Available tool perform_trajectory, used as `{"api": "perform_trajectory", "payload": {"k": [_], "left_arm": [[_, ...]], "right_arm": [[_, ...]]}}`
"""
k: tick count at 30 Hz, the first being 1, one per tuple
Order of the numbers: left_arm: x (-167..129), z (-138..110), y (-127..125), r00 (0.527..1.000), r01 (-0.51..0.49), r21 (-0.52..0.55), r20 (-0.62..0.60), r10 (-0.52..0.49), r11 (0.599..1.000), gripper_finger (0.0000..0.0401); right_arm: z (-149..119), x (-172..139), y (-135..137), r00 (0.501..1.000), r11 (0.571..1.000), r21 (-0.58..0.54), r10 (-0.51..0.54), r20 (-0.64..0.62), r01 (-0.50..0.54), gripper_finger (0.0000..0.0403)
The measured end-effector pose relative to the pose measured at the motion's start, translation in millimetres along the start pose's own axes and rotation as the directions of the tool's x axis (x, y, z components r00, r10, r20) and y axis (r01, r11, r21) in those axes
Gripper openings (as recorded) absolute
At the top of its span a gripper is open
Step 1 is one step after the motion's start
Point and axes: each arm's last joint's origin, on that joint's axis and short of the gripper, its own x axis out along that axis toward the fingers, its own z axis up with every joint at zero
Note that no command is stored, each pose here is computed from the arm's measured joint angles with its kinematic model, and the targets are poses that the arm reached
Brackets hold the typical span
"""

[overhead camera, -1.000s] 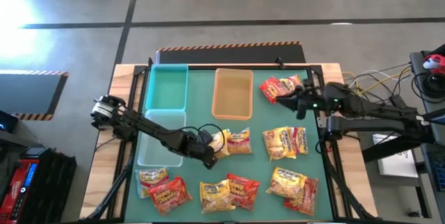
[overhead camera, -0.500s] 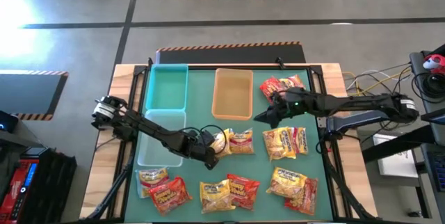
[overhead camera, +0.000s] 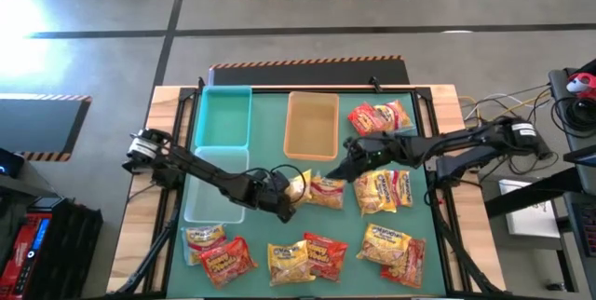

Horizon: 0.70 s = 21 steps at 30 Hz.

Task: Sort Maruchan noodles
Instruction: Put the yellow noodle pack into the blue bin

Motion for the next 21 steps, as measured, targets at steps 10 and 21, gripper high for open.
{"api": "perform_trajectory", "payload": {"k": [10, 21], "left_arm": [[23, -2, -12, 0.999, 0.027, -0.037, 0.03, -0.026, 0.999, 0.0074], [29, 5, -27, 0.998, 0.035, -0.01, 0.045, -0.034, 0.999, 0.0074]], "right_arm": [[-13, 19, 0, 0.998, 0.997, 0.069, 0.04, -0.052, -0.036, 0.0084], [-15, 19, -1, 0.993, 0.987, 0.156, 0.052, -0.104, -0.036, 0.0084]]}}
